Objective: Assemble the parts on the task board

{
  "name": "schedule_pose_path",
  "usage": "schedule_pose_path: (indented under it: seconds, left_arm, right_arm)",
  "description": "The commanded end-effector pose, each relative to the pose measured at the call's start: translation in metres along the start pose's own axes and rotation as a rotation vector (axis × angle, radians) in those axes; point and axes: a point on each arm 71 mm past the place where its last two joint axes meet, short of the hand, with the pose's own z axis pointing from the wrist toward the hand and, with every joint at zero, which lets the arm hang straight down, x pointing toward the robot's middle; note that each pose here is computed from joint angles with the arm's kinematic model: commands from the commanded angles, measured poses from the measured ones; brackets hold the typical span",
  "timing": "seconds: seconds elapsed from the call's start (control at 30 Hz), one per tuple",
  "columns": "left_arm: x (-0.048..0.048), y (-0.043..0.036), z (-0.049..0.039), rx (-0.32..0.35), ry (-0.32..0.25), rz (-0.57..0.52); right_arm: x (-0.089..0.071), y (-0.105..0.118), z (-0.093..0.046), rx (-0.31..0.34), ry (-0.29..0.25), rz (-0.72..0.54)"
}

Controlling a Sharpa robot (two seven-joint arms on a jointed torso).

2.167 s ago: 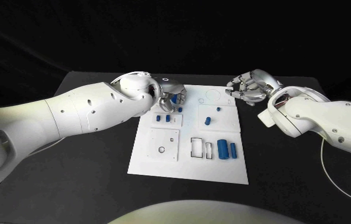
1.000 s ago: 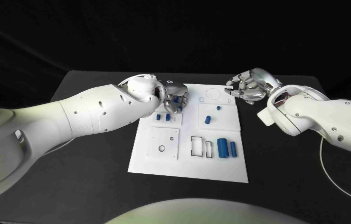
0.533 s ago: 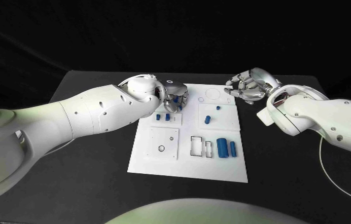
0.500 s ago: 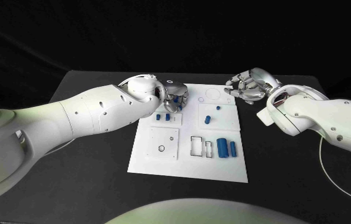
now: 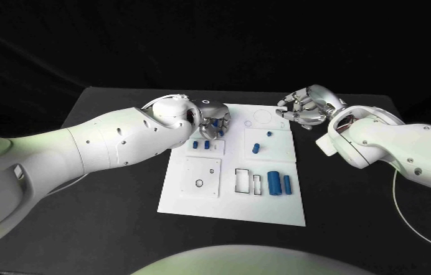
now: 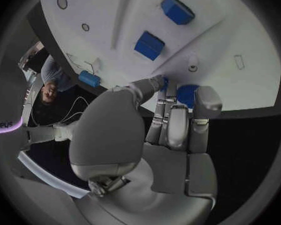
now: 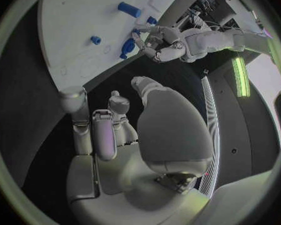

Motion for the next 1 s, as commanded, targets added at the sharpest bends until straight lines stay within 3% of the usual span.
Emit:
schedule_pose_path:
  seconds: [0.03, 0.33, 0.5, 0.77, 1.0]
  left_arm:
    - [-0.008, -0.0021, -0.0056, 0.008, -0.063, -0.028]
    - [-0.0199, 0.0063, -0.0266, -0.013, -0.103, -0.06]
    - [-0.0199, 0.0161, -0.0355, -0.044, -0.077, -0.07]
    - [-0.0145, 0.0316, -0.0421, -0.087, -0.021, -0.087]
    - [-0.0112, 0.0383, -0.0428, -0.103, -0.001, -0.094]
  right_arm:
    - [0.001, 0.0, 0.0, -0.007, 0.004, -0.004]
    - [-0.001, -0.001, 0.0, -0.004, 0.002, -0.005]
    - [-0.001, -0.002, -0.001, -0.004, 0.003, -0.005]
    - [-0.001, -0.002, -0.001, -0.002, 0.003, -0.005]
    - [0.0, -0.002, -0.001, -0.004, 0.004, -0.005]
